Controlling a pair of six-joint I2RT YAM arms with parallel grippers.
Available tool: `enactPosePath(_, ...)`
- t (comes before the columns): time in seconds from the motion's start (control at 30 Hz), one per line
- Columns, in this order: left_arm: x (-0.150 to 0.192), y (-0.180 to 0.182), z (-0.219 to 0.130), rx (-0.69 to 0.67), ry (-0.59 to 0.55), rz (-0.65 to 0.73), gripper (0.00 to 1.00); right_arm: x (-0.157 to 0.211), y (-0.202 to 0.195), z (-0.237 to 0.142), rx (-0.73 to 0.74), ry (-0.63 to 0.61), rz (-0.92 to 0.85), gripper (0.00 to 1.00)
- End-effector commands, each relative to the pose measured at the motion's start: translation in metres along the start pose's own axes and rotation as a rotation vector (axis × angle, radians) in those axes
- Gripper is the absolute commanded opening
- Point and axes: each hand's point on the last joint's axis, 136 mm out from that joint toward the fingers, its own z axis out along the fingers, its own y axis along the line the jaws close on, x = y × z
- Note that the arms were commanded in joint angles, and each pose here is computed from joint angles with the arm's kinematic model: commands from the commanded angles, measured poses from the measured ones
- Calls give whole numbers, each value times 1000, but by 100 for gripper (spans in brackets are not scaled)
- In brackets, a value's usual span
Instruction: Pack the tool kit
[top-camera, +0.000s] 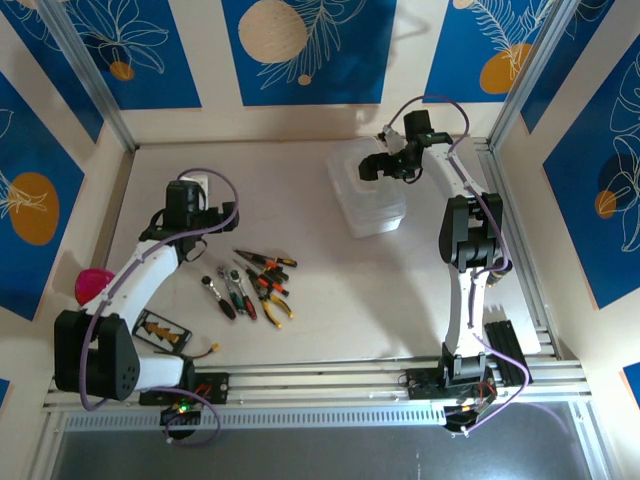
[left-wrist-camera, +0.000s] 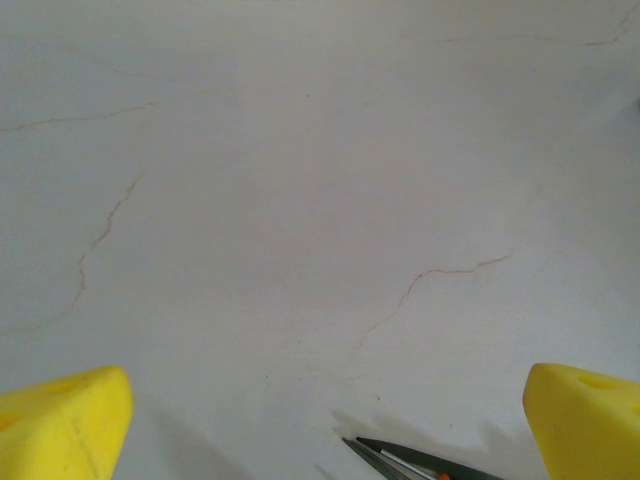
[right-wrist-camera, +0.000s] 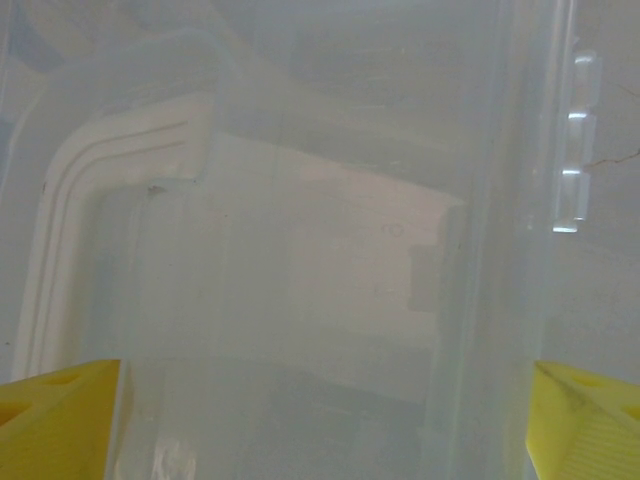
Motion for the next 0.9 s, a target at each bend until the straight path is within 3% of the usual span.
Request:
enactPosePath(0.0,-1,-7,1,27,-9,4,100,33,-2,14,5,111,48,86)
enactPosePath(0.1,0,-7,2,25,-5,7,100,37,-3,13,10,119,65,71)
enactPosePath(0.33,2,-6,2,23,-5,7,100,53,7,5,21,127,99,52)
enactPosePath(0.87,10,-37,11,91,24,67,100,135,71,-35,19,71,206,42)
